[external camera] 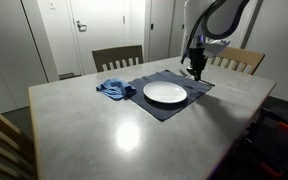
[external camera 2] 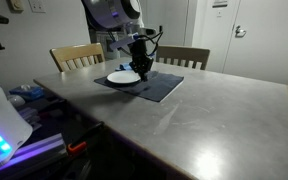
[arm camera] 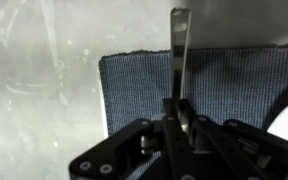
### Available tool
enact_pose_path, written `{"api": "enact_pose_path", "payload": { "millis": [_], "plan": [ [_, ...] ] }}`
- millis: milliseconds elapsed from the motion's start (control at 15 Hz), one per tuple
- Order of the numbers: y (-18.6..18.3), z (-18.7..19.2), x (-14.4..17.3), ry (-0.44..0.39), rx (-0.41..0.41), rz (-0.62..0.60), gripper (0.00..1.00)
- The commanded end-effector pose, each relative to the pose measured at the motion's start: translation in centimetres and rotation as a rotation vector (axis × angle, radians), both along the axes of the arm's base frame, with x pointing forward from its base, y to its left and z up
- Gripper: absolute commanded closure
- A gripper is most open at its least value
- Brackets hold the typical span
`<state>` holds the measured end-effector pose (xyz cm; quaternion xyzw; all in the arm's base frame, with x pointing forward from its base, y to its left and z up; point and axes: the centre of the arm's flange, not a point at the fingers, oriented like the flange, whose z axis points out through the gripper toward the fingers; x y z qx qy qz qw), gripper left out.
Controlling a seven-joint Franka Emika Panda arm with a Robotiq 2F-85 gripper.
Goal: Place the fork on the plate
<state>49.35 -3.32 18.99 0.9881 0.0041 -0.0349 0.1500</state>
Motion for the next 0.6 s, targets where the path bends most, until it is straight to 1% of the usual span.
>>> {"api": "enact_pose_path", "payload": {
  "millis": [0, 400, 533],
  "plan": [
    [0.8, 1.4, -1.4, 0.016, -0.010, 0.082, 0.97],
    [3.3, 2.8, -1.2, 0.031, 0.018, 0.219, 0.97],
    [4.6, 2.8, -0.8, 0.040, 0.014, 0.242, 0.97]
  ]
}}
